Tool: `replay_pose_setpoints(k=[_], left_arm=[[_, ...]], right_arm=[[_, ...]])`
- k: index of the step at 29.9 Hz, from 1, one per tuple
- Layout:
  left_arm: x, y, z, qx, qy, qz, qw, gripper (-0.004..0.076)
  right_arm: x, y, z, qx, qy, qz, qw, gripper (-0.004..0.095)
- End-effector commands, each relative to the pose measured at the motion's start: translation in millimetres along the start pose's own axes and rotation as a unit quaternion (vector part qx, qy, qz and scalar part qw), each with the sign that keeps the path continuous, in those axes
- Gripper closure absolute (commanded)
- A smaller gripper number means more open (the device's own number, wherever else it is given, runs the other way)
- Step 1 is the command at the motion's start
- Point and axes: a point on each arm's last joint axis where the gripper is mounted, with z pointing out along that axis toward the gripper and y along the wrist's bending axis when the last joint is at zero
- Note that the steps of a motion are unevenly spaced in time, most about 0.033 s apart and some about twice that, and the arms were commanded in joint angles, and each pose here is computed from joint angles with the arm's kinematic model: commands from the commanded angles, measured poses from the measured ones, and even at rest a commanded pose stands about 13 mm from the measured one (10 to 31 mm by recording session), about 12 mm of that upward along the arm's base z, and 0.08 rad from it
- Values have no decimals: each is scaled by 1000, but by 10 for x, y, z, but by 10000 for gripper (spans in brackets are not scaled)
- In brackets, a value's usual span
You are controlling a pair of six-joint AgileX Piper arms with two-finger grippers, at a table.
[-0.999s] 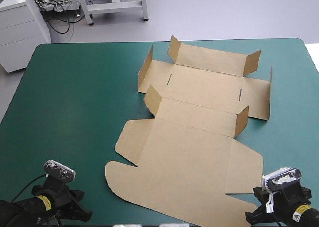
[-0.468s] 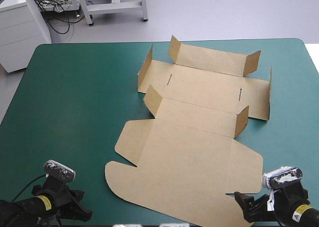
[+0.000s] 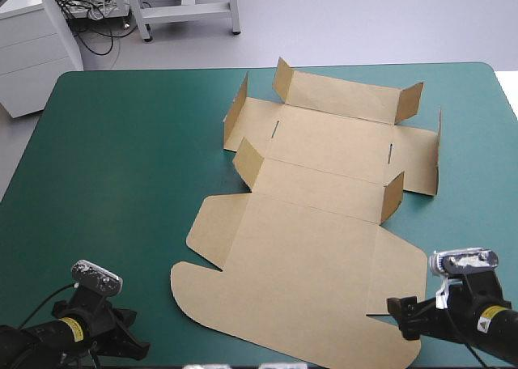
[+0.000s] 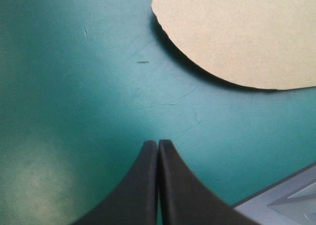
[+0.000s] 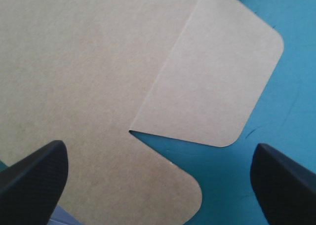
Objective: Fold the box
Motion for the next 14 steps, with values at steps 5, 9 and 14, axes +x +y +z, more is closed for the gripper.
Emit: replay_pose_setpoints(k=[5, 9, 14], left_arm=[[-90, -13, -48, 4, -28, -7, 1000, 756], [-90, -13, -48, 4, -28, -7, 1000, 756], [-90, -11, -48, 3, -28, -11, 1000, 756]], right_arm=[[-638, 18, 92, 31, 15, 11, 999, -16], [-966, 31, 259, 36, 37, 12, 999, -15], [-1378, 31, 517, 44, 58, 14, 997, -16]])
